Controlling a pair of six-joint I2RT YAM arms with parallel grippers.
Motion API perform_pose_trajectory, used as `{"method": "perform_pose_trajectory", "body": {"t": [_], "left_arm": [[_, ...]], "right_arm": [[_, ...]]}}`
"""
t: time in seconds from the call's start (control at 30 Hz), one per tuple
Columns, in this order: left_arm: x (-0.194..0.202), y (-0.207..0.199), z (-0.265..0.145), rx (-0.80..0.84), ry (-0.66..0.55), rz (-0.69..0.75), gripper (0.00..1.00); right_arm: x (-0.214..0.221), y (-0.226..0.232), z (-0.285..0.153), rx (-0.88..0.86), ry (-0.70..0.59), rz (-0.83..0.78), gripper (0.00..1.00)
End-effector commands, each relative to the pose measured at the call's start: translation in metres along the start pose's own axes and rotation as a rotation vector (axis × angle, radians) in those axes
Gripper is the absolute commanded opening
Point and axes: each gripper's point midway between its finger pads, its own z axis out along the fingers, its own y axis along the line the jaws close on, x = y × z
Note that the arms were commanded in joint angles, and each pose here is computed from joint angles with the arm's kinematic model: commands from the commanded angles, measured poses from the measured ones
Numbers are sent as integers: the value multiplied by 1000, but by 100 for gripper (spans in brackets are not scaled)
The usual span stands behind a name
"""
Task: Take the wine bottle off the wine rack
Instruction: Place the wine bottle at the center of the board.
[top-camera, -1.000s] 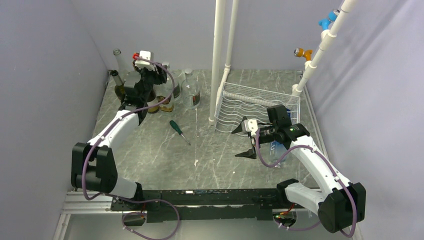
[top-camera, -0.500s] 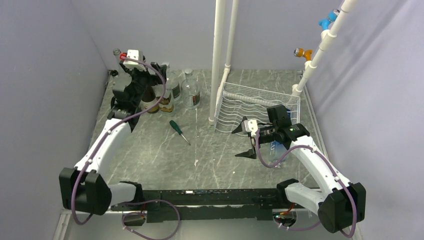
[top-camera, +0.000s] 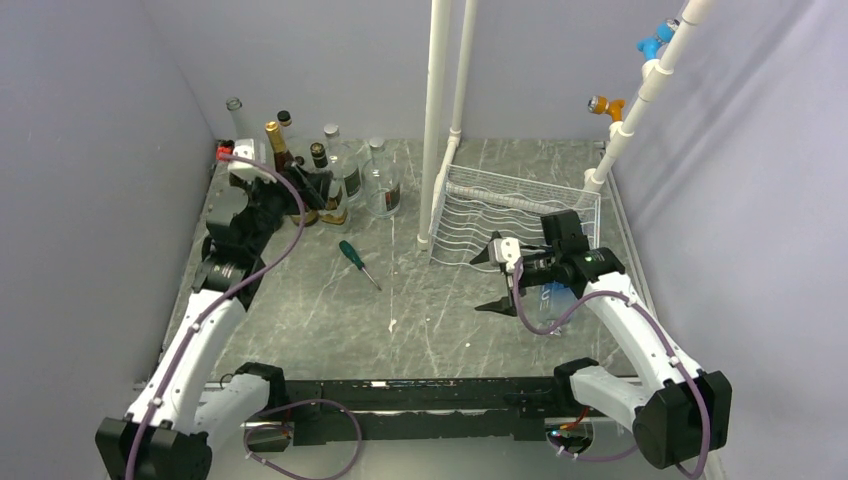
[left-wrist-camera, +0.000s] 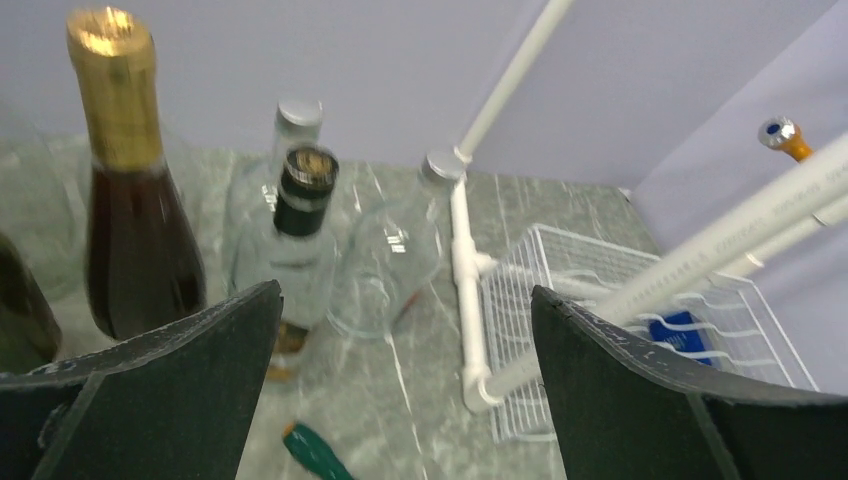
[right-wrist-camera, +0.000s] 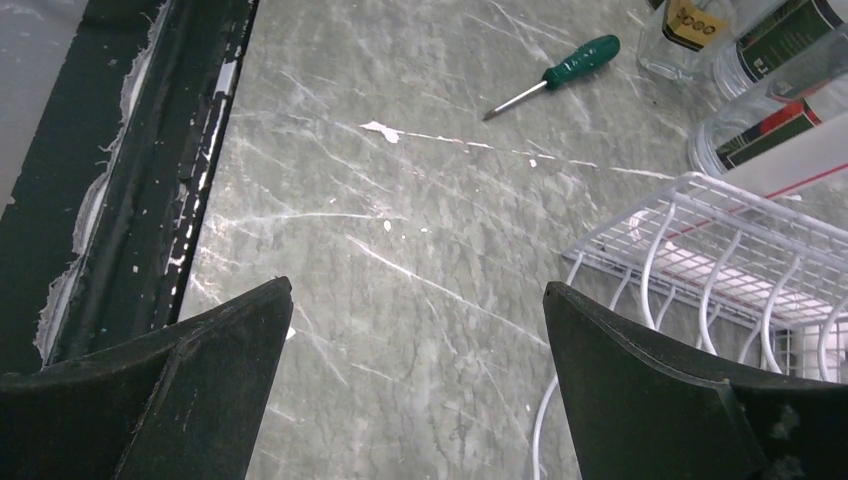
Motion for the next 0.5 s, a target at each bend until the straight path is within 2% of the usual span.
{"method": "perform_pose_trajectory", "body": {"t": [0.0, 0.1, 0.2, 0.47], "left_arm": [[25, -10, -29, 40, 79, -112, 99], [32, -20, -47, 96, 84, -139, 99], [48, -24, -62, 120, 137, -168, 100], [73, -44, -84, 235, 224, -243, 99]], "right_arm": [[-17, -6, -12, 28, -34, -51, 100], [-20, -10, -20, 55, -44, -42, 100], [-22, -13, -26, 77, -51, -37, 100], [-26, -19, -43, 138, -66, -28, 100]]}}
